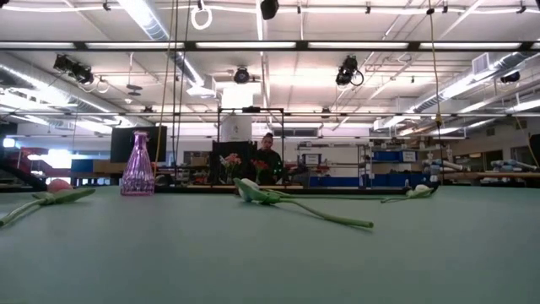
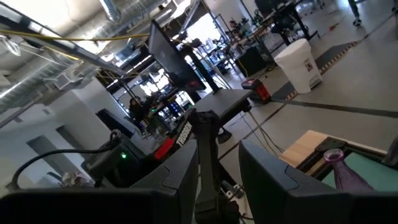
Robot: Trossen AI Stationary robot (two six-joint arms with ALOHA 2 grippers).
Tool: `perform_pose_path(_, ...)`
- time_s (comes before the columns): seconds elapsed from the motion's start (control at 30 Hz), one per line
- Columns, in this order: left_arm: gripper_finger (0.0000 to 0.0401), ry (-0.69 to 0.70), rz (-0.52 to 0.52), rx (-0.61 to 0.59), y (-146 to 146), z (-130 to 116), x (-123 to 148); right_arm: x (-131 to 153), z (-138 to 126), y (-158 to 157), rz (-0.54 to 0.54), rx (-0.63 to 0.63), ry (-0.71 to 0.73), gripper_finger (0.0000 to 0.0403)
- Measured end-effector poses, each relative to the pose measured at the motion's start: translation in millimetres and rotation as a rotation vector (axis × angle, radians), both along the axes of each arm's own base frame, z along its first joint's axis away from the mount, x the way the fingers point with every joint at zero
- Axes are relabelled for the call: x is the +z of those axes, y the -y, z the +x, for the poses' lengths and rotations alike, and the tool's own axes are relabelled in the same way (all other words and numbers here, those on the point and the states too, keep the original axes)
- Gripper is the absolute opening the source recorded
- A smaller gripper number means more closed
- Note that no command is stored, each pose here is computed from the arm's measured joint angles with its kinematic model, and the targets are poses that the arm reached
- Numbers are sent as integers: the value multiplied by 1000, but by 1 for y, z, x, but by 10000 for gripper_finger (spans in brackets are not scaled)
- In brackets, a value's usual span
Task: Sort flowers into vase by color
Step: Put the red flower into the transparent vase
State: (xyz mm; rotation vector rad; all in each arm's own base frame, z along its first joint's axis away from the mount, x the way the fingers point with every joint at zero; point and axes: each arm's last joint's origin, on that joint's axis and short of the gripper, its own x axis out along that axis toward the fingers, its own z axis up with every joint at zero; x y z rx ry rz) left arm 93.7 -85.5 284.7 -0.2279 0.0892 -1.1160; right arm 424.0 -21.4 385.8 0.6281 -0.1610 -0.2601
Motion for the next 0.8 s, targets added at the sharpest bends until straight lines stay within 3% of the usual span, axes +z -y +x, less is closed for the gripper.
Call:
perform_pose_path(0.37,142,-107,35,0,0,0,-8,0,0,1,6,15,0,126)
perform_pose_path(0.5,174,-210,95,3,-2,-2,-10,-2,0,1,7,16,-13,126)
perform_pose_path(0.8,190,-225,135,21,-14,-18,37,-2,0,1,25,17,-6,126)
